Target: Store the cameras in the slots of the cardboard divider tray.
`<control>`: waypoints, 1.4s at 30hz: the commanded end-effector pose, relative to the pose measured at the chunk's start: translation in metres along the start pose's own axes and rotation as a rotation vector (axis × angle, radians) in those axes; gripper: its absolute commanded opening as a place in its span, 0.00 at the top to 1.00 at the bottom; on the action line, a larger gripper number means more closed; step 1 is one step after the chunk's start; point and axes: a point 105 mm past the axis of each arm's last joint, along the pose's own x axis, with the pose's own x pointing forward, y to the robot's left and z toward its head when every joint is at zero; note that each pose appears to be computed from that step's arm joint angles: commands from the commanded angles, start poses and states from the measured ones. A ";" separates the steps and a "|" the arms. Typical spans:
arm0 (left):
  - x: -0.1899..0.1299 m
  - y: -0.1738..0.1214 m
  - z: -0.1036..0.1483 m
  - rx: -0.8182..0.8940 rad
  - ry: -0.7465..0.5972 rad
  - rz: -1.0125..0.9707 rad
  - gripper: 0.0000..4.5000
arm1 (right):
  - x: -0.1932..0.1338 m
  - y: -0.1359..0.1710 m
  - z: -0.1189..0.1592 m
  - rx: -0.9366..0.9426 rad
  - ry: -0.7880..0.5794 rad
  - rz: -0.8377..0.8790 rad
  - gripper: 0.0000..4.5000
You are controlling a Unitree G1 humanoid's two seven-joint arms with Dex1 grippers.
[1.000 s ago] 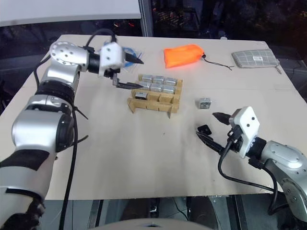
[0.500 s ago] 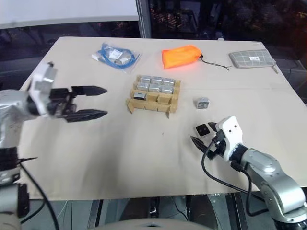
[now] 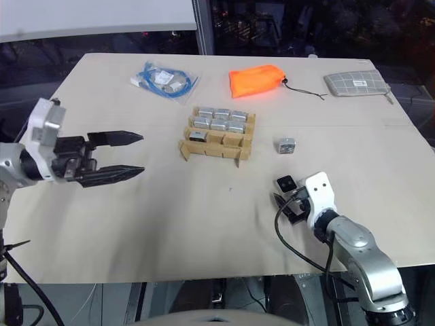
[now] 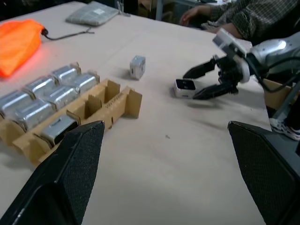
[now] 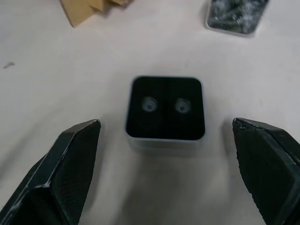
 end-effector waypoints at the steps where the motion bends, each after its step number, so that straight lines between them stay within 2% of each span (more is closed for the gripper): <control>1: -0.002 -0.004 0.010 0.047 -0.006 -0.002 0.03 | 0.004 0.001 0.007 0.023 -0.035 0.006 0.00; 9: -0.008 -0.007 0.004 0.027 0.037 -0.027 0.03 | 0.010 0.001 0.012 0.030 -0.062 0.013 0.00; 12: -0.011 -0.010 -0.001 0.029 0.083 -0.048 0.00 | 0.010 0.002 0.010 0.025 -0.057 0.020 0.18; 14: -0.012 -0.014 -0.002 0.025 0.089 -0.084 0.00 | 0.009 0.002 0.010 0.026 -0.056 0.022 0.41; 16: -0.014 -0.017 -0.001 0.026 0.103 -0.119 0.00 | 0.009 0.002 0.010 0.027 -0.055 0.023 0.57; 25: -0.015 -0.016 -0.005 0.027 0.116 -0.148 0.00 | 0.008 0.002 0.012 0.019 -0.068 0.020 0.57; 29: -0.006 -0.011 -0.014 0.012 0.121 -0.122 0.00 | 0.010 0.008 0.023 -0.029 -0.108 0.064 0.57; 31: 0.003 -0.012 -0.019 -0.021 0.106 -0.123 0.00 | 0.012 0.017 0.032 -0.112 -0.144 0.120 0.57; 35: 0.032 -0.011 -0.020 -0.130 -0.029 -0.117 0.00 | 0.017 0.043 0.057 -0.388 -0.263 0.264 0.57; 38: 0.057 -0.009 -0.032 -0.286 -0.063 -0.081 0.00 | 0.024 0.058 0.077 -0.600 -0.377 0.318 0.57; 42: 0.083 -0.012 -0.032 -0.455 -0.140 -0.081 0.00 | 0.028 0.078 0.093 -0.882 -0.530 0.391 0.57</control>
